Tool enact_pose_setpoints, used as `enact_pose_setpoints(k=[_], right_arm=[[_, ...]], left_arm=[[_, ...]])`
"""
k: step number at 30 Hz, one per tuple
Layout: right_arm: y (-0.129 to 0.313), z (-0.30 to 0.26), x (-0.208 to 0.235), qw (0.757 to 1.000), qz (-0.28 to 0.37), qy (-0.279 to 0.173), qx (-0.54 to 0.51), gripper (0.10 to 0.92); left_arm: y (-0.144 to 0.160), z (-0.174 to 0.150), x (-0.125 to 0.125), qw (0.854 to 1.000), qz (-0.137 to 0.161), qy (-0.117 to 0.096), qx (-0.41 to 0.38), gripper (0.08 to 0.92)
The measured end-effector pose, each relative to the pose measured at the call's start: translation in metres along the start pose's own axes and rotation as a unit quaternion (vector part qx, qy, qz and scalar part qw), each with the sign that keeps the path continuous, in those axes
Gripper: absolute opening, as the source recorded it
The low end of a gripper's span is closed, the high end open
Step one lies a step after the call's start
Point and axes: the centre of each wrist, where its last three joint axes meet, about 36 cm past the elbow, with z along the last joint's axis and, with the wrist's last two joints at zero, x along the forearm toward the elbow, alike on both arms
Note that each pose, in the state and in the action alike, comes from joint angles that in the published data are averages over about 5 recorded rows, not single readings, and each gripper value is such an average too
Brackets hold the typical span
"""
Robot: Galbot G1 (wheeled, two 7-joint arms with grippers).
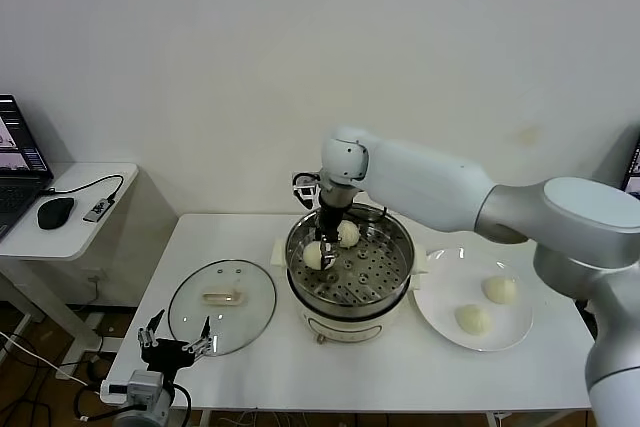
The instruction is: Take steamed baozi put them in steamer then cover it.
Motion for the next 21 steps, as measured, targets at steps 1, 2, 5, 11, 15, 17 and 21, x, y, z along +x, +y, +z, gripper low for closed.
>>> enact_pose_setpoints(k=[1, 2, 5, 11, 15, 17, 21], right_arm=[[0.0, 0.0, -0.001, 1.0, 0.001, -0.001, 0.0, 0.66], [0.0, 0.0, -0.002, 1.0, 0.002, -0.003, 0.0, 0.686], [0.001, -0.001, -0.001, 1.0, 0.006, -0.006, -0.001, 0.765], [0.005, 0.006, 0.014, 1.0, 0.014, -0.007, 0.006, 0.821], [0.012, 0.024, 0.045, 1.0, 0.026, -0.003, 0.015, 0.823], [0.017, 0.039, 0.065, 0.999, 0.035, 0.0, 0.018, 0.823], [0.032, 0.079, 0.104, 0.998, 0.052, 0.009, 0.017, 0.823]], left_arm=[[0.0, 0.0, 0.0, 1.0, 0.0, 0.0, 0.0, 0.823], [-0.001, 0.001, 0.0, 1.0, 0.0, 0.001, 0.001, 0.823], [-0.001, 0.001, 0.0, 1.0, 0.0, 0.002, 0.002, 0.823], [-0.003, 0.002, 0.0, 1.0, 0.001, 0.004, 0.004, 0.823], [-0.003, 0.002, 0.002, 1.0, 0.004, 0.005, 0.004, 0.823], [-0.003, 0.002, 0.002, 1.0, 0.006, 0.006, 0.005, 0.823], [-0.004, 0.002, 0.003, 1.0, 0.01, 0.008, 0.005, 0.823]])
